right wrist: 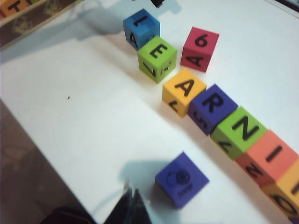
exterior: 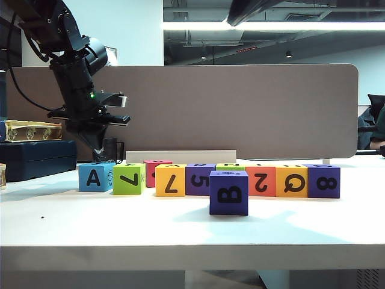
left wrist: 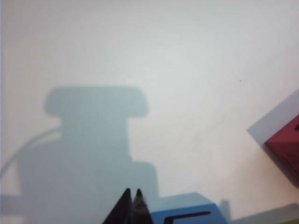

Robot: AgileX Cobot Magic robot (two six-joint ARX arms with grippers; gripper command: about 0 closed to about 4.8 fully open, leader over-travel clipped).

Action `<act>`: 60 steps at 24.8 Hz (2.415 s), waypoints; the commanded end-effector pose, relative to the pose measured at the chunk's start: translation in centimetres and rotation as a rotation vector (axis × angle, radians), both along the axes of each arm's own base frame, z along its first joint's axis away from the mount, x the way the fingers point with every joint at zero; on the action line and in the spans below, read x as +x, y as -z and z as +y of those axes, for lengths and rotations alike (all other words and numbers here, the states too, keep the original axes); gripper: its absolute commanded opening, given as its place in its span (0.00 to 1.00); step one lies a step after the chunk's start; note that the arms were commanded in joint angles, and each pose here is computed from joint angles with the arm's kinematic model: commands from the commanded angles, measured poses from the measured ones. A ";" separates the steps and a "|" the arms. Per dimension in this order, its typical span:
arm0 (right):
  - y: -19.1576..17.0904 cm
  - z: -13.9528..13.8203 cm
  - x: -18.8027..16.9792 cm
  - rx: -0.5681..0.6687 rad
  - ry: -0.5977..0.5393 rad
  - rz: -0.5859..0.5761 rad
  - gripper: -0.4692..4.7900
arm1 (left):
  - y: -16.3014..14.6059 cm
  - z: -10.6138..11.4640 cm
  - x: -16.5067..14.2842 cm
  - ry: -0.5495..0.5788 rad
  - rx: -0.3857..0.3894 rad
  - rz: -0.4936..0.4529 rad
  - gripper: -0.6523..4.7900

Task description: Select the appropriate blocks from the scattered letter blocks on the table and arrange them in a row to spell out "LEARNING".

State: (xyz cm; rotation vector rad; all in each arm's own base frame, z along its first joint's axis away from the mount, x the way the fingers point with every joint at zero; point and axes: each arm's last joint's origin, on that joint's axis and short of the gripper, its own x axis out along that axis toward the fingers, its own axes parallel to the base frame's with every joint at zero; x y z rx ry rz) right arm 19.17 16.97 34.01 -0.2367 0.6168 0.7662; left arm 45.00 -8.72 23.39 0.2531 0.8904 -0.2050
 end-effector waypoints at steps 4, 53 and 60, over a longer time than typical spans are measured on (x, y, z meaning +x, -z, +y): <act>0.8 1.4 1.5 0.019 -0.010 -0.015 0.09 | 0.3 0.2 0.5 0.003 -0.006 -0.023 0.11; 1.0 1.6 1.6 0.030 -0.037 0.002 0.09 | -2.0 0.3 -0.7 -0.029 0.042 0.184 0.11; 1.0 1.6 1.6 0.029 -0.037 0.003 0.09 | -1.4 0.8 -1.7 -0.026 0.072 0.315 0.11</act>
